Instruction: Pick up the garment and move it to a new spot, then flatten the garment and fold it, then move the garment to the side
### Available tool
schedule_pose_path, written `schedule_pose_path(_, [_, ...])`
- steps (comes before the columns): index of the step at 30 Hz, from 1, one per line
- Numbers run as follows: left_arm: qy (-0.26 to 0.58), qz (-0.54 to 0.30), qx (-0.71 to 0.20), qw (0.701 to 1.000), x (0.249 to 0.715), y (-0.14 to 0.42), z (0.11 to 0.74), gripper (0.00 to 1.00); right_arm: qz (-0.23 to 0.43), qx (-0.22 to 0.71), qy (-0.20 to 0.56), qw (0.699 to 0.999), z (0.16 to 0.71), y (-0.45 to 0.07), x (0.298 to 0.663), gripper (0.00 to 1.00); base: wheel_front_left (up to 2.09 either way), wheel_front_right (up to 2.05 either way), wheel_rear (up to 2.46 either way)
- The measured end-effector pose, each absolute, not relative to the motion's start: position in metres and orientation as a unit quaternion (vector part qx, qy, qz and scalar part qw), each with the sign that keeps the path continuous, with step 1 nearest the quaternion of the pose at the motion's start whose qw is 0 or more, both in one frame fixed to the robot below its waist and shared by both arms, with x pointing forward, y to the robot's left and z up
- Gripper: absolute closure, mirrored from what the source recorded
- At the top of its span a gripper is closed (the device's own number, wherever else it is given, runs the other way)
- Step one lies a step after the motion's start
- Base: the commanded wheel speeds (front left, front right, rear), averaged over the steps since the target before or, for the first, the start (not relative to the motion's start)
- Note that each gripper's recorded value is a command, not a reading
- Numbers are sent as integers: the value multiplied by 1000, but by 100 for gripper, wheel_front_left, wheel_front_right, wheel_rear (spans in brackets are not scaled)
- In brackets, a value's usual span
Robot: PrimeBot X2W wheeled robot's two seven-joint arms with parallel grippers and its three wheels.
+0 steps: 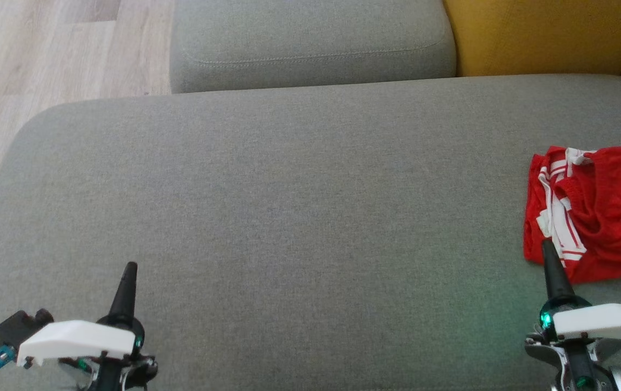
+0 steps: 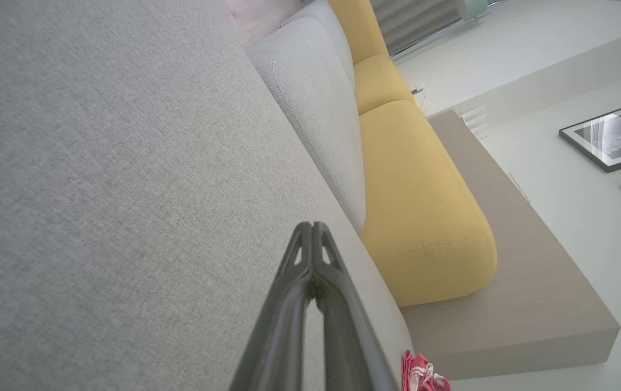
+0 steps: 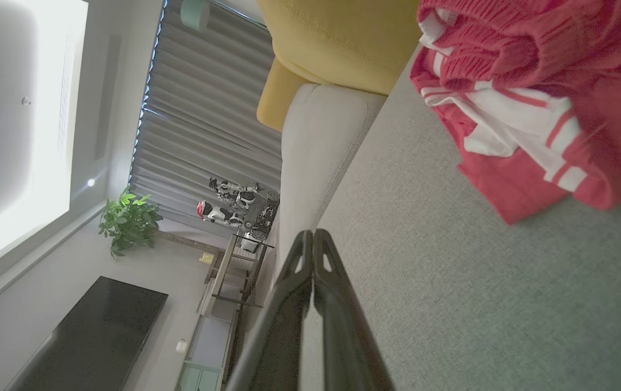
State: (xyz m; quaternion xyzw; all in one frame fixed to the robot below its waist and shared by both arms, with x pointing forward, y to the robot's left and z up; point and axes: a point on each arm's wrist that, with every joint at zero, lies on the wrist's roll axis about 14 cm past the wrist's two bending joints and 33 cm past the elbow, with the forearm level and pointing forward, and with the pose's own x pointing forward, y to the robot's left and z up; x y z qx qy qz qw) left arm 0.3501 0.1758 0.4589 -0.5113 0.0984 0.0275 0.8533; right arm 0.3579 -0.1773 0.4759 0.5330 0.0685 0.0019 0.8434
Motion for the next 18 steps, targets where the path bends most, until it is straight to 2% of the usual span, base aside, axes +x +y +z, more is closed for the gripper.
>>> schedule_pose_path(18, [85, 34, -601, 794, 358, 181, 461, 100, -20, 614, 51, 787, 475, -189, 364, 100, 0, 0, 0])
